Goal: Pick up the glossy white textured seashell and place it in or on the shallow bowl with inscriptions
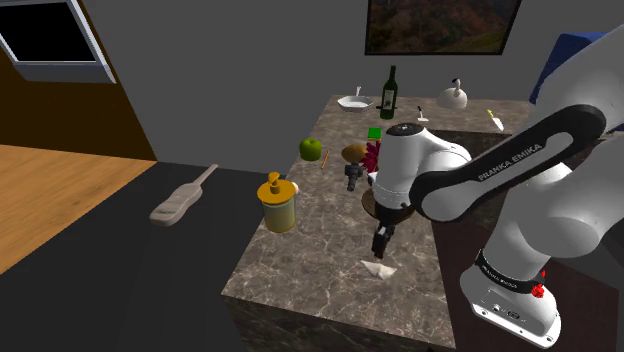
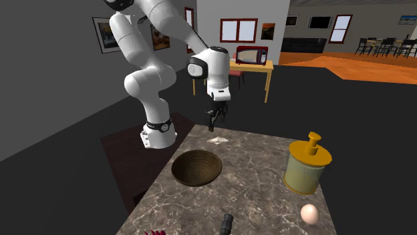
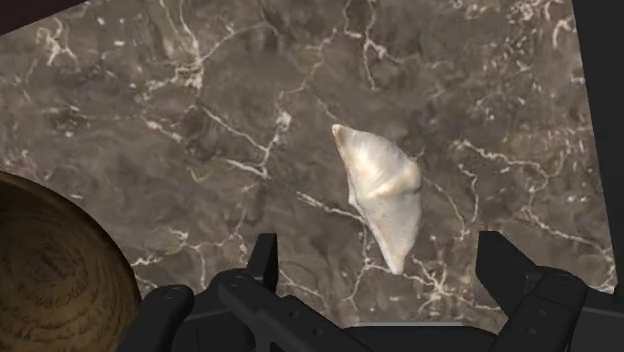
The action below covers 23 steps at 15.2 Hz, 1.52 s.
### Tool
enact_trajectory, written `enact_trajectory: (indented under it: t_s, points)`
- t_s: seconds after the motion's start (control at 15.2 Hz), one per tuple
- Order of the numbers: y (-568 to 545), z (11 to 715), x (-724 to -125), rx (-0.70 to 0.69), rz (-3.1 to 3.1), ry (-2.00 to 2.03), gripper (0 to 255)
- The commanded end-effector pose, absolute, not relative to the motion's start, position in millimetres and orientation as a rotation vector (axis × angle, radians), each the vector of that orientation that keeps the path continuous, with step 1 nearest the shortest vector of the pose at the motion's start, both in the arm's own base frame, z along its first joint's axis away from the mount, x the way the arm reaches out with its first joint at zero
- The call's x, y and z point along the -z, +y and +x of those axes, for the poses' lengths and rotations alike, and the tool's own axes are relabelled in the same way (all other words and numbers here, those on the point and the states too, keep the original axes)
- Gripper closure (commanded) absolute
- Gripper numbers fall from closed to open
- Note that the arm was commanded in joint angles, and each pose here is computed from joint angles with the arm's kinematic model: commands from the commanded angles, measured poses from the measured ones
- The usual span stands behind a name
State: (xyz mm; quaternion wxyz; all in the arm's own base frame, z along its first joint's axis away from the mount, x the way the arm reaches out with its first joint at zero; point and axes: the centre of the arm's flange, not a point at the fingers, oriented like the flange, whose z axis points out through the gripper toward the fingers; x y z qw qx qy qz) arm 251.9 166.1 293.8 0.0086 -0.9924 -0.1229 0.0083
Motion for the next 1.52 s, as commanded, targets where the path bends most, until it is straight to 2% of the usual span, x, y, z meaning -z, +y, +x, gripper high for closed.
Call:
enact_trajectory:
  t_s: [0.0,0.59,1.19,1.25,1.45]
  points:
    - [177,248,-269,-0.005,-3.095,-0.424,0]
    - [186,244,-208,0.008,-3.091,-0.464,0]
    - [187,244,-205,0.008,-3.091,-0.464,0]
    - [187,244,-205,0.008,-3.091,-0.464,255]
    - [187,244,-205,0.008,-3.091,-0.464,255]
